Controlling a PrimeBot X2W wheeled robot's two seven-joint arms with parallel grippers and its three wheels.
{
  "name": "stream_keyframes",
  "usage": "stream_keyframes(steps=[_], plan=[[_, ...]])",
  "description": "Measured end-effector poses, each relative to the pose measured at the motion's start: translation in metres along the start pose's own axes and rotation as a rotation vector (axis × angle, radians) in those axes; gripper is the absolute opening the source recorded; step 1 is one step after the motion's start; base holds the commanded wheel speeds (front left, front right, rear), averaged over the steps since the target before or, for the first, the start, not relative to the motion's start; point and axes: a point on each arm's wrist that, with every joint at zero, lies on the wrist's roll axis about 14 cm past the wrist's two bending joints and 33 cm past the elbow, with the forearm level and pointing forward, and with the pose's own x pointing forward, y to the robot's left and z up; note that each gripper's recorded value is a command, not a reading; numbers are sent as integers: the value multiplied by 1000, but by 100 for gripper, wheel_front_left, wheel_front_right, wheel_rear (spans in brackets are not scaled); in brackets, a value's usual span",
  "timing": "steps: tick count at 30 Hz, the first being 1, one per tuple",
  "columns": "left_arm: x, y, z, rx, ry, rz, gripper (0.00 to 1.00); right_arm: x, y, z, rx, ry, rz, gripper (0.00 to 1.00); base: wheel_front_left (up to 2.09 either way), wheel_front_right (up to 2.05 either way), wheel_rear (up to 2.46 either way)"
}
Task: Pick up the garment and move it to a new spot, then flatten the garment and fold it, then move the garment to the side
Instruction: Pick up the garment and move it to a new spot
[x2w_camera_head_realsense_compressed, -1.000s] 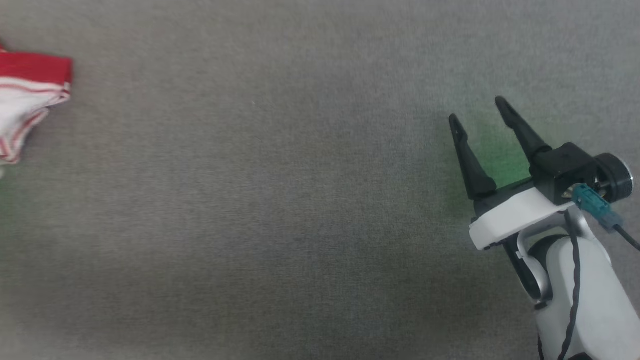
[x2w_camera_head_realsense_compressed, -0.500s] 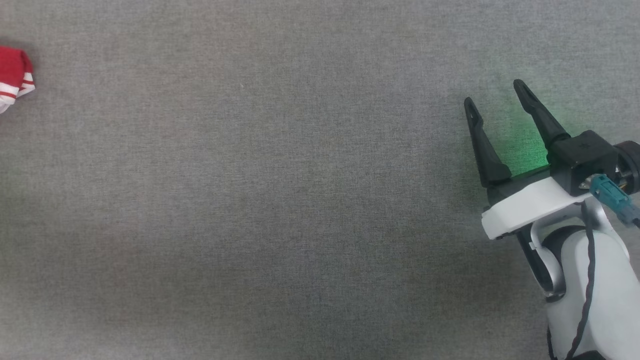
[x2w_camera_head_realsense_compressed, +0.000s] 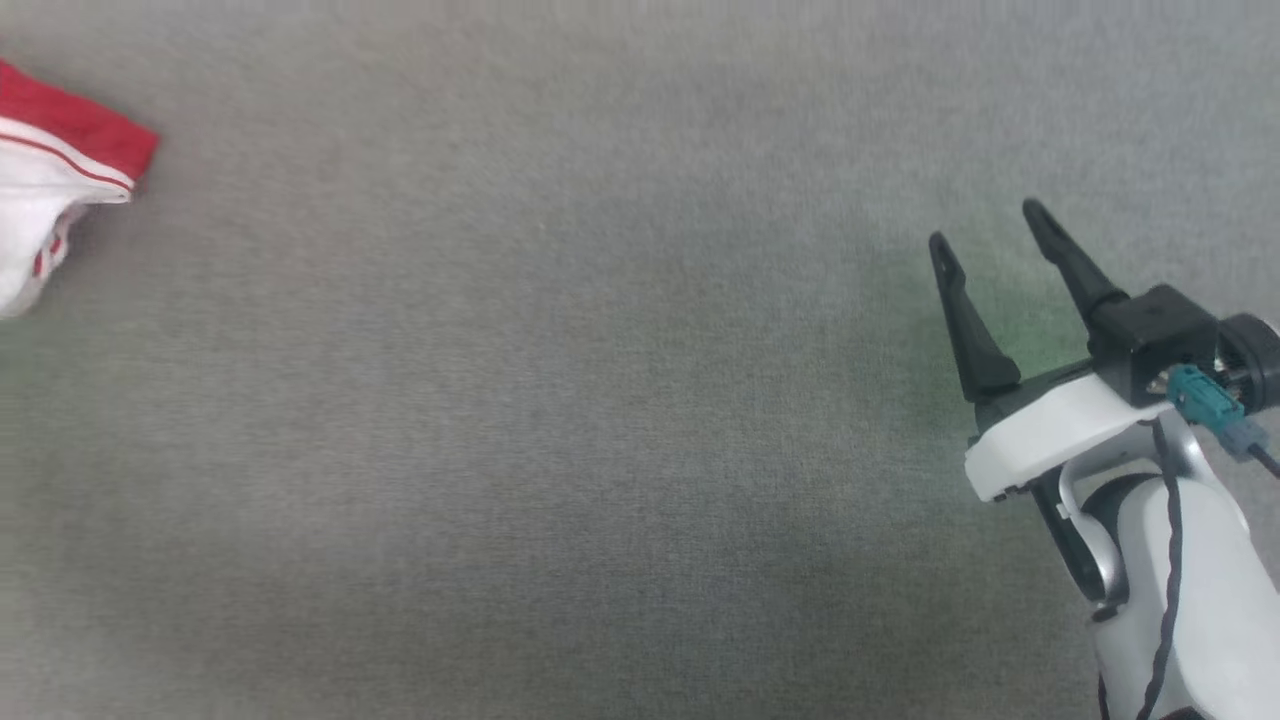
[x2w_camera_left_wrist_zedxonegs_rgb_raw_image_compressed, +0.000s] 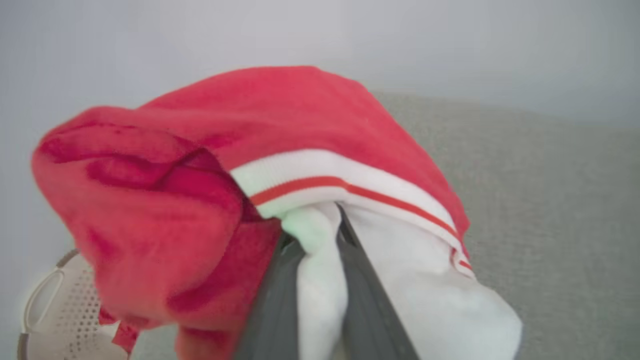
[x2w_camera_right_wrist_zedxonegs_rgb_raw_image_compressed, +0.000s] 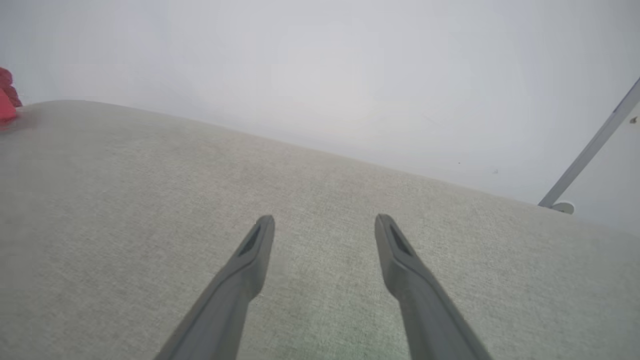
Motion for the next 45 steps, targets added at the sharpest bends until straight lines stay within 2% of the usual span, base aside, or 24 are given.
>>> stream_keyframes(steps=[5,12,20,24,35,40,45], plan=[[-38,8,56,54,-139,-13,0,-10,9,23,8,-49,16,100,0,0,0],[-99,18,112,103,-286,-28,0,-30,23,49,16,-107,41,100,0,0,0],[-160,2,147,161,-390,-102,0,-56,28,80,15,-185,35,100,0,0,0],[-173,-33,153,212,-407,-184,0,-71,14,85,17,-206,-14,100,0,0,0],[-200,-173,141,335,-419,-467,0,-123,-51,86,16,-229,-226,100,0,0,0],[-208,-228,116,382,-364,-588,0,-146,-78,81,20,-229,-326,100,0,0,0],[-206,-273,63,426,-228,-706,0,-158,-89,66,44,-204,-386,100,0,0,0]])
